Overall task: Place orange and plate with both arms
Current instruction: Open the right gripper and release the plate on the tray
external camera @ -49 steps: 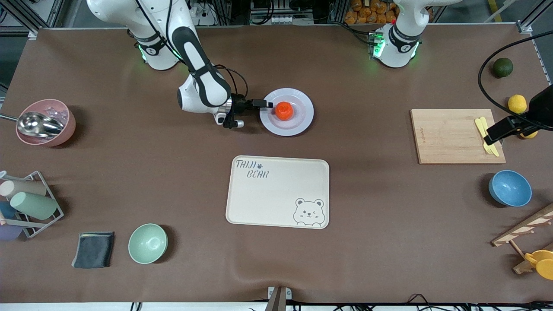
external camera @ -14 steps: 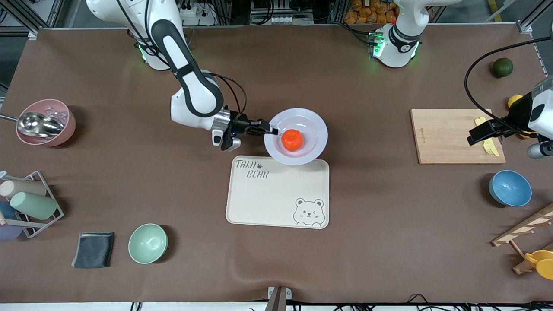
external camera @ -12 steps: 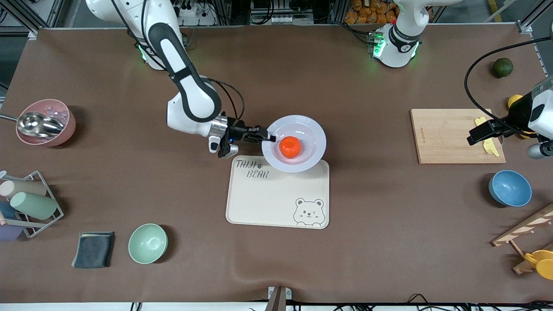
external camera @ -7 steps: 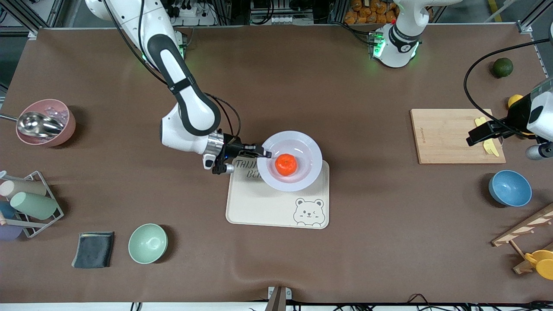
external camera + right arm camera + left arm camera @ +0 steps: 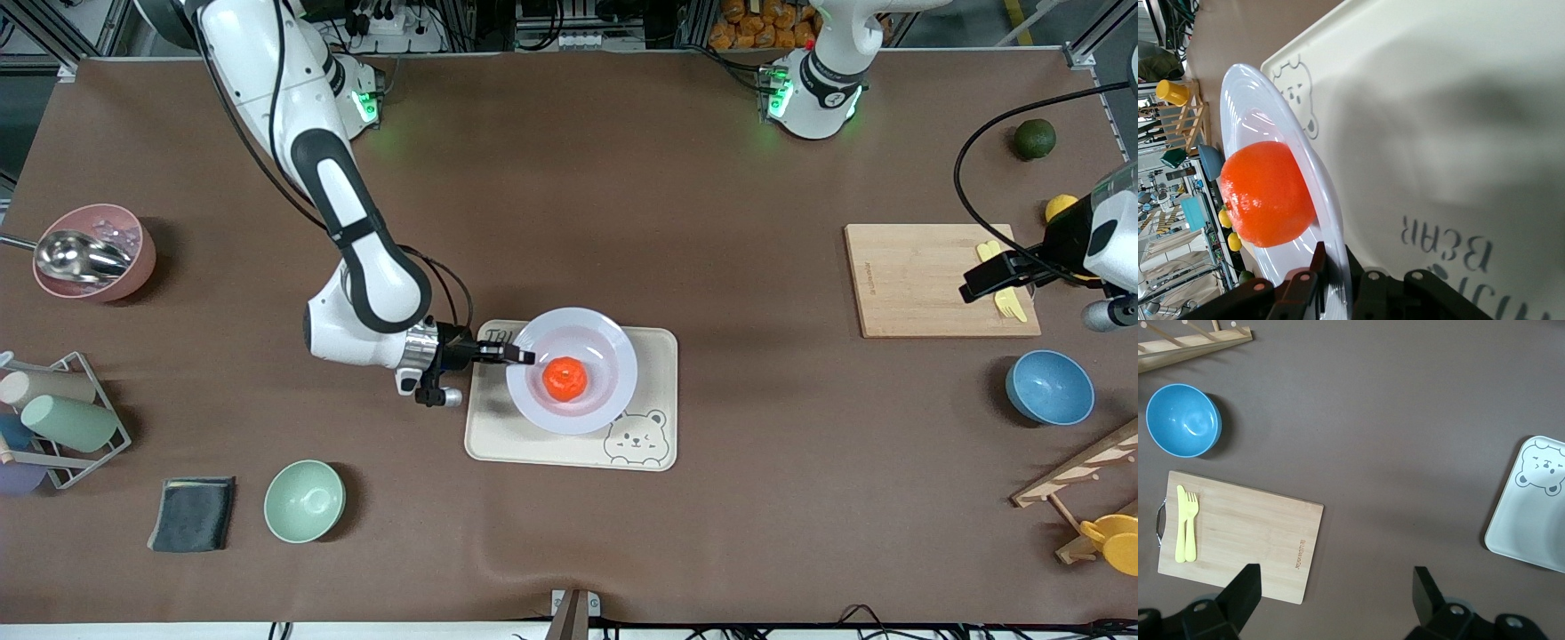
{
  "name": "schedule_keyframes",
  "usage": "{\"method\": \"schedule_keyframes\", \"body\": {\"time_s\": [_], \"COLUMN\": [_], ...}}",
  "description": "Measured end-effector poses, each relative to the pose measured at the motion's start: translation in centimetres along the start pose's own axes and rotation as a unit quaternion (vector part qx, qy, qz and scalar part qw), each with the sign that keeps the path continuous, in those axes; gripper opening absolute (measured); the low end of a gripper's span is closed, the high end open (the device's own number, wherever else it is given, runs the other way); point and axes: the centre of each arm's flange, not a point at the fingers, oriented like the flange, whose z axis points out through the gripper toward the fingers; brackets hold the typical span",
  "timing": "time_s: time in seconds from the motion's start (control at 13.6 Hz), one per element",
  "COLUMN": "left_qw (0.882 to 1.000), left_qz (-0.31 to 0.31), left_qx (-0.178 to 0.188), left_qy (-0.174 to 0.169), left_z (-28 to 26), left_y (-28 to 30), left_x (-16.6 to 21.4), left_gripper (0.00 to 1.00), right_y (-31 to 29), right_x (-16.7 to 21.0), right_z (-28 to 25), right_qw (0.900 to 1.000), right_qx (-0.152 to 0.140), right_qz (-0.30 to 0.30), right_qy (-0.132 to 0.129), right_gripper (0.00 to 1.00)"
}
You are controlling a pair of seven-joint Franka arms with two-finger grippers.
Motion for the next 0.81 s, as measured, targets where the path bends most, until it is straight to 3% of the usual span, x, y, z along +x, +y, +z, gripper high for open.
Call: {"method": "schedule_keyframes", "body": {"time_s": [0.73, 0.81], "left_qw": [1.0, 1.0], "left_qz": [-0.004, -0.004], "left_qx": [-0.002, -0.002], "left_qy": [0.009, 0.009], "left_z": [-0.2, -0.2], "left_y": [-0.4, -0.4], "left_x": [0.3, 0.3], "left_gripper": [1.0, 1.0], "right_y": [3.3, 3.2], "right_x": [0.6, 0.7], "right_z": [3.6, 3.6], "right_qw": [1.0, 1.0], "right_qx": [-0.013, -0.012], "right_qz": [0.011, 0.01], "right_qy": [-0.017, -0.016], "right_gripper": [0.1, 0.15]}}
